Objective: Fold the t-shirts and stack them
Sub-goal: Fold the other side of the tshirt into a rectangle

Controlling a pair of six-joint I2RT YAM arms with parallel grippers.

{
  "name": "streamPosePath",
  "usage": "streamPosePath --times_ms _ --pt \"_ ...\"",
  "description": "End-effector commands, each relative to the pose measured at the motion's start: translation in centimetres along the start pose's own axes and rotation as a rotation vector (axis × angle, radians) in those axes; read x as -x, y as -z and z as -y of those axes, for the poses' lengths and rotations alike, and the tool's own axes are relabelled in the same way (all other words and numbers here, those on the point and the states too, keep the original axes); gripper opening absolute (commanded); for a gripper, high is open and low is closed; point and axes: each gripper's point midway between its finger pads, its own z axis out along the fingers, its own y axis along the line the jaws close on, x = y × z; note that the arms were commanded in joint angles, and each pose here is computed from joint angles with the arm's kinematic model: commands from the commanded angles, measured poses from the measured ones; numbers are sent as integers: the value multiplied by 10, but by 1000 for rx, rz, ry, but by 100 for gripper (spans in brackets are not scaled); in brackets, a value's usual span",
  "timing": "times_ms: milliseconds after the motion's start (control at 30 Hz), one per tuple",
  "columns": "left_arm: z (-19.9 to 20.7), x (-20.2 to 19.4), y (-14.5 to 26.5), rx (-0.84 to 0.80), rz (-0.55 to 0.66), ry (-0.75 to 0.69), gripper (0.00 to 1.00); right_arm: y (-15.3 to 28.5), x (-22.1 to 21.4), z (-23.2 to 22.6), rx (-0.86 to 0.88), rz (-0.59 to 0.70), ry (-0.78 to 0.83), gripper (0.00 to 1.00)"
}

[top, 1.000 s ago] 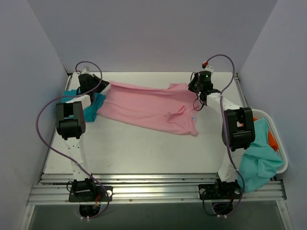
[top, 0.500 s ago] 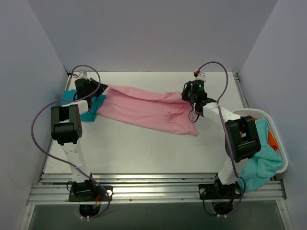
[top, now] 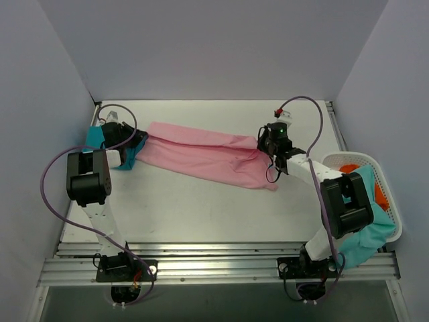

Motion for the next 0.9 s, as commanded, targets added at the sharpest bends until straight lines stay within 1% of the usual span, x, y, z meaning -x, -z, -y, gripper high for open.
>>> streamPosePath --times_ms 0,167,300,367,400,467,500,533,567,600,633,667,700,733,767,833,867 --pt "29 31 11 -76 90 -28 2 18 19 -6 8 74 -10 0" --pt "22 27 13 -64 78 -30 2 23 1 -1 -15 46 3 0" --pt "10 18 17 -20 50 -19 2 24 -29 13 -74 2 -12 0" --pt "1 15 18 21 39 -10 2 25 -52 24 -124 -29 -29 0" --pt "-9 8 20 71 11 6 2 24 -62 28 -143 -44 -36 0" --pt "-26 6 23 163 8 20 3 28 -85 39 -199 -73 -50 0" --pt "-35 1 26 210 -17 36 4 31 -96 48 -241 -94 -46 0" --pt "-37 0 27 219 -20 47 7 34 -100 58 -302 -86 -45 0" --pt "-41 -2 30 239 -29 62 28 36 -105 66 -341 -87 -70 0" --pt "-43 -2 31 252 -30 74 44 40 -114 76 -390 -108 -66 2" --pt "-44 -1 34 266 -30 87 66 42 -115 84 -433 -103 -72 33" --pt "-42 3 37 269 -16 86 93 43 -115 85 -443 -102 -79 52" --pt "-43 3 40 277 -11 86 97 45 -118 87 -456 -112 -77 83" --pt "-42 6 43 279 4 80 97 47 -118 88 -468 -113 -77 96" --pt "-32 20 49 268 53 64 97 49 -115 88 -480 -97 -72 98" --pt "-26 25 59 262 92 56 97 55 -111 88 -497 -89 -68 99" --pt "-10 39 67 229 134 40 97 59 -103 87 -503 -62 -68 100"
